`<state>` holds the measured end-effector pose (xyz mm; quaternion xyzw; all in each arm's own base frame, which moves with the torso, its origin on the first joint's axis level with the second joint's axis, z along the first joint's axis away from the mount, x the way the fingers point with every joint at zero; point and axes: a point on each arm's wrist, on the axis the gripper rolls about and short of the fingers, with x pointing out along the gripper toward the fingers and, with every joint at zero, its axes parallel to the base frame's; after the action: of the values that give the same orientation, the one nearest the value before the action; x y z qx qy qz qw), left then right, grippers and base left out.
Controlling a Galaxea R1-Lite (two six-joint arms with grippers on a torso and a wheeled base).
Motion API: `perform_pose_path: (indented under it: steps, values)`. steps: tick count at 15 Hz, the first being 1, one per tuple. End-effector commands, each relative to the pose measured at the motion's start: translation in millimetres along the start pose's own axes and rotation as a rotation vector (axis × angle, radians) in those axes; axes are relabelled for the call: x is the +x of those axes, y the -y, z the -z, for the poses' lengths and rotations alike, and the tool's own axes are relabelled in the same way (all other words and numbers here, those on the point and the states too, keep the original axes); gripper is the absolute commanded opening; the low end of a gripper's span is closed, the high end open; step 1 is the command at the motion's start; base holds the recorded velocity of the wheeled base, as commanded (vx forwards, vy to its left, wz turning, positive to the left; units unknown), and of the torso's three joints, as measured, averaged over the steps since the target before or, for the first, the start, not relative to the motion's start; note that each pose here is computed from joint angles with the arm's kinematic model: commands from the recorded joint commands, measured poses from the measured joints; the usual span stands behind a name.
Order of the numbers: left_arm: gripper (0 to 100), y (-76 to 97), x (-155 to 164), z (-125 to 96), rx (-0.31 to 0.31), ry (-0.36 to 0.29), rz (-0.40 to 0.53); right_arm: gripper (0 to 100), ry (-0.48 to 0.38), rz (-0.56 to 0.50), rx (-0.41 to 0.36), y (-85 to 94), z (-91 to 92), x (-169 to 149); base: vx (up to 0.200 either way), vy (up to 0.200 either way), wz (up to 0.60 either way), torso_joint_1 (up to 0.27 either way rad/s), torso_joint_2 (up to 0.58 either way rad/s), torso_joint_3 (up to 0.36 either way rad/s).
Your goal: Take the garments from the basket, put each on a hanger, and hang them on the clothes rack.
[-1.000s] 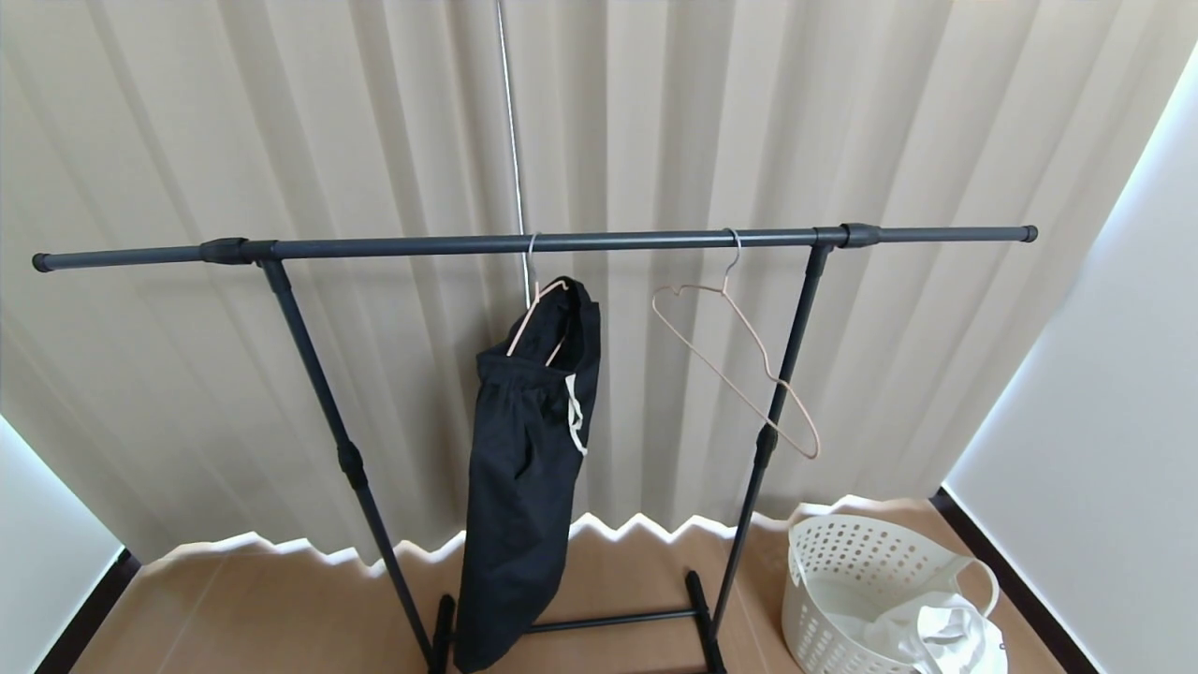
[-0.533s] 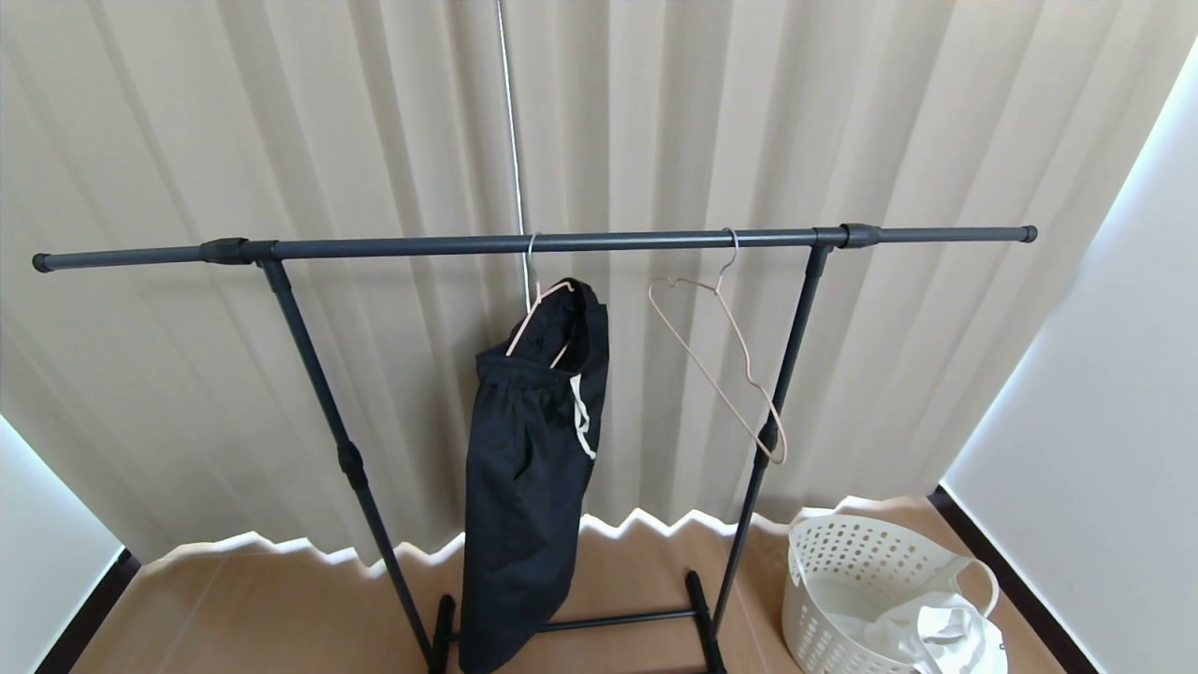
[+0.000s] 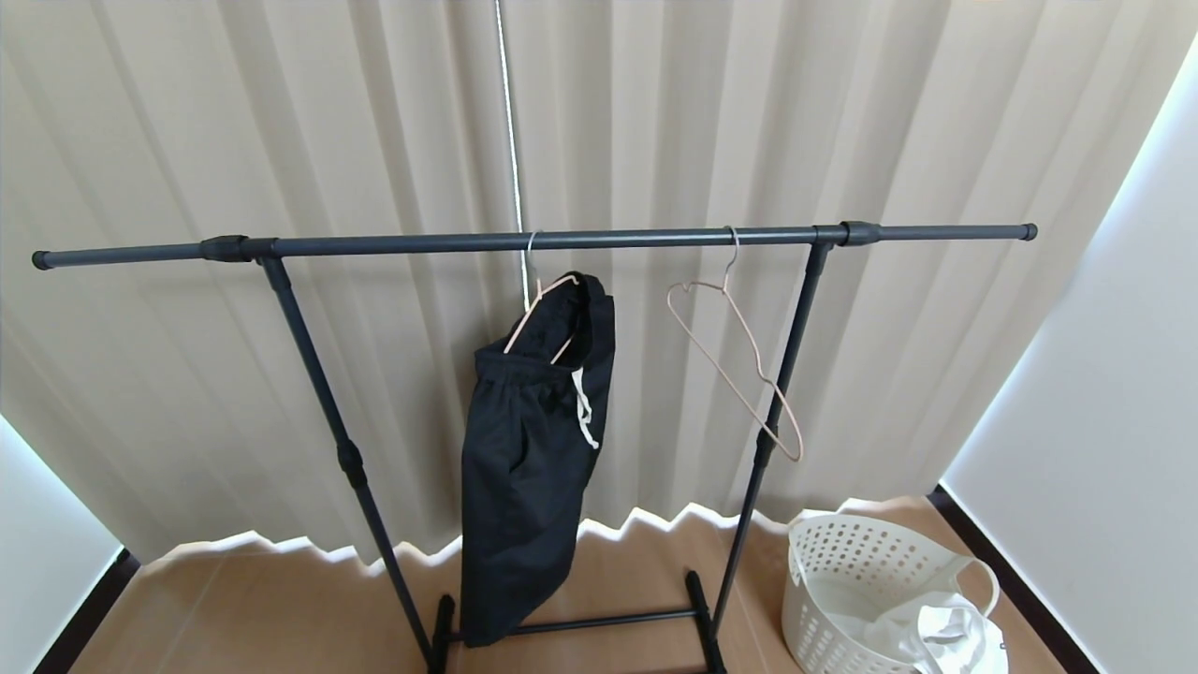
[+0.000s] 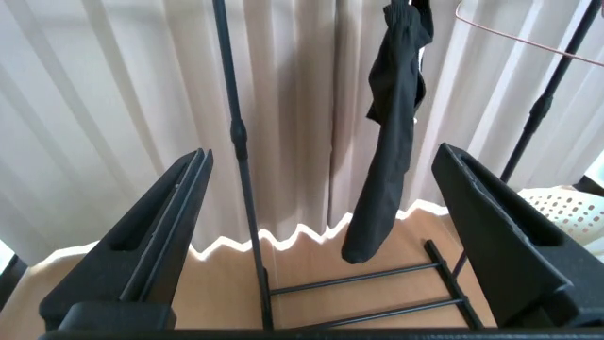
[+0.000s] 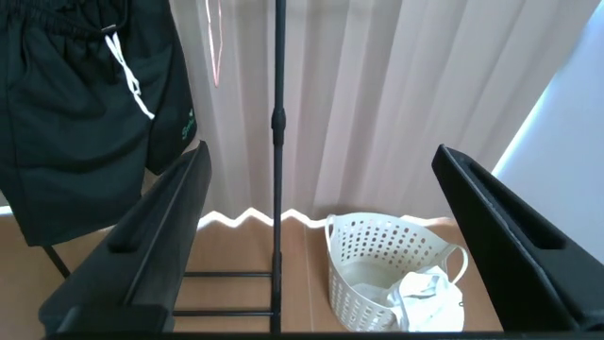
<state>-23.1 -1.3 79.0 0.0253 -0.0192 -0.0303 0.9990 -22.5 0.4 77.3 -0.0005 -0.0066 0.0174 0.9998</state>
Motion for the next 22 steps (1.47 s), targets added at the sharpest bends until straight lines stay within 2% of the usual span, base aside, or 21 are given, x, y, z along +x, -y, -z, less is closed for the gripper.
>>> perform_pose_path:
  steps: [1, 13, 22]
  values:
    - [100, 0.0, 0.2, -0.1, 0.001, -0.002, 0.0, 100, -0.002, 0.0, 0.001, 0.0, 0.0, 0.2, 0.0, 0.0, 0.0, -0.119, 0.32, 0.163]
    - [100, 0.0, 0.2, -0.1, -0.004, -0.001, 0.001, 100, -0.002, 0.0, 0.007, 0.0, 0.0, 0.2, 0.0, 0.0, 0.0, -0.15, 0.37, 0.203]
    - [100, 0.0, 0.2, -0.1, -0.004, -0.001, 0.001, 100, -0.002, 0.0, 0.009, 0.0, 0.0, 0.2, 0.0, 0.0, 0.0, -0.202, 0.54, 0.326]
